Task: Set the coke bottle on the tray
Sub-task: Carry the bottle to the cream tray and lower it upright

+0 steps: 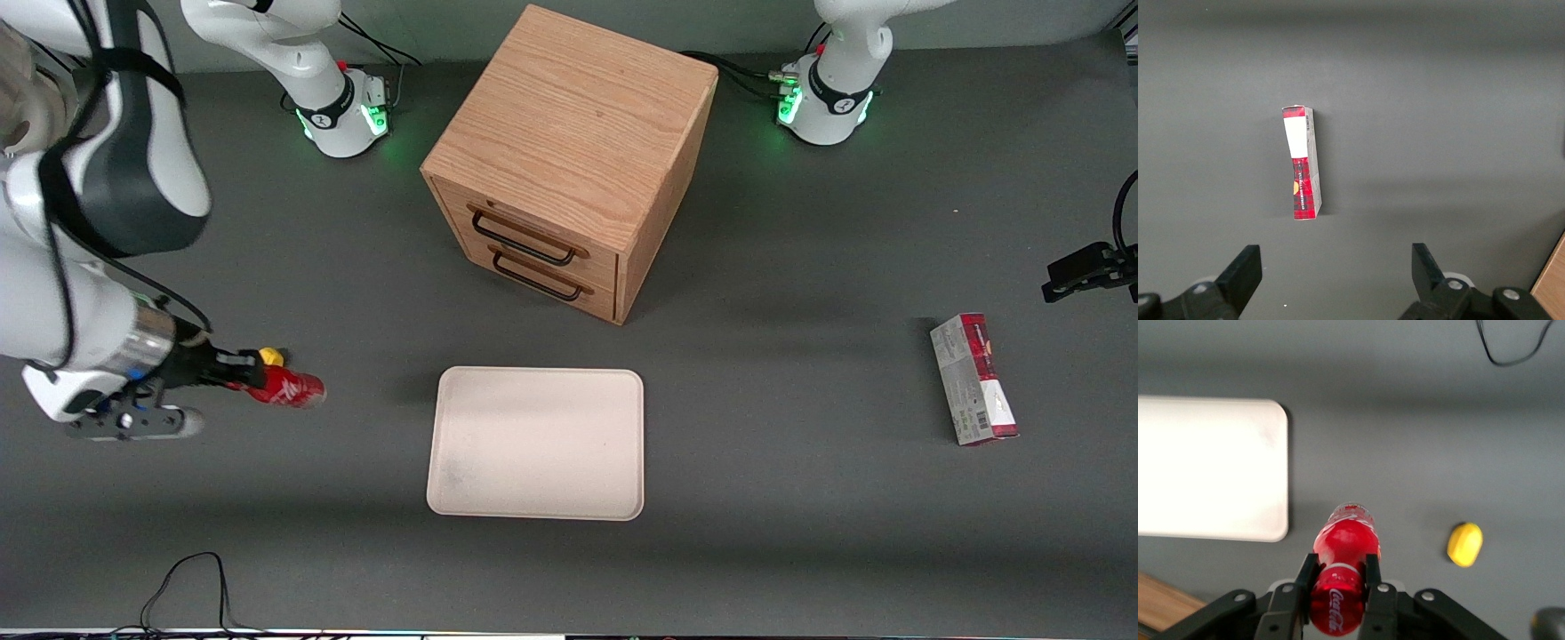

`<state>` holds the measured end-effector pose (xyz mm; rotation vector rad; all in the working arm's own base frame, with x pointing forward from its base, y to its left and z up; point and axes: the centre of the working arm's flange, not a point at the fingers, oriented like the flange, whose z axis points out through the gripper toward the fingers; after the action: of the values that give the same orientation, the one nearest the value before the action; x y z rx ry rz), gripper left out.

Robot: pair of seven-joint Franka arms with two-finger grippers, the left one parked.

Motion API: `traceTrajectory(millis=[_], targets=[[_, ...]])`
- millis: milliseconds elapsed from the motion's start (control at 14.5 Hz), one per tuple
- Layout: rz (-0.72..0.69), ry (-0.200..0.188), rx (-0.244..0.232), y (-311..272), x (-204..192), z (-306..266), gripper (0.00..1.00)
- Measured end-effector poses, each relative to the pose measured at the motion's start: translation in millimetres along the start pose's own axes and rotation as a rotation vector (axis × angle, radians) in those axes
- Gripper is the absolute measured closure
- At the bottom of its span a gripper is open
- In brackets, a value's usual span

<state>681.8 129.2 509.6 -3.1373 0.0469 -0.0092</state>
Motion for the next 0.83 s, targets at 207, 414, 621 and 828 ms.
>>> traceTrajectory(millis=[207,414,621,828], targets=[[0.036,0.014,-0.028,-71,17,36,0.68],[0.048,0.034,-0.019,-111,23,64,0.68],[0.058,0.066,0.005,-137,25,78,0.68],[0.055,0.087,0.021,-155,30,111,0.68]])
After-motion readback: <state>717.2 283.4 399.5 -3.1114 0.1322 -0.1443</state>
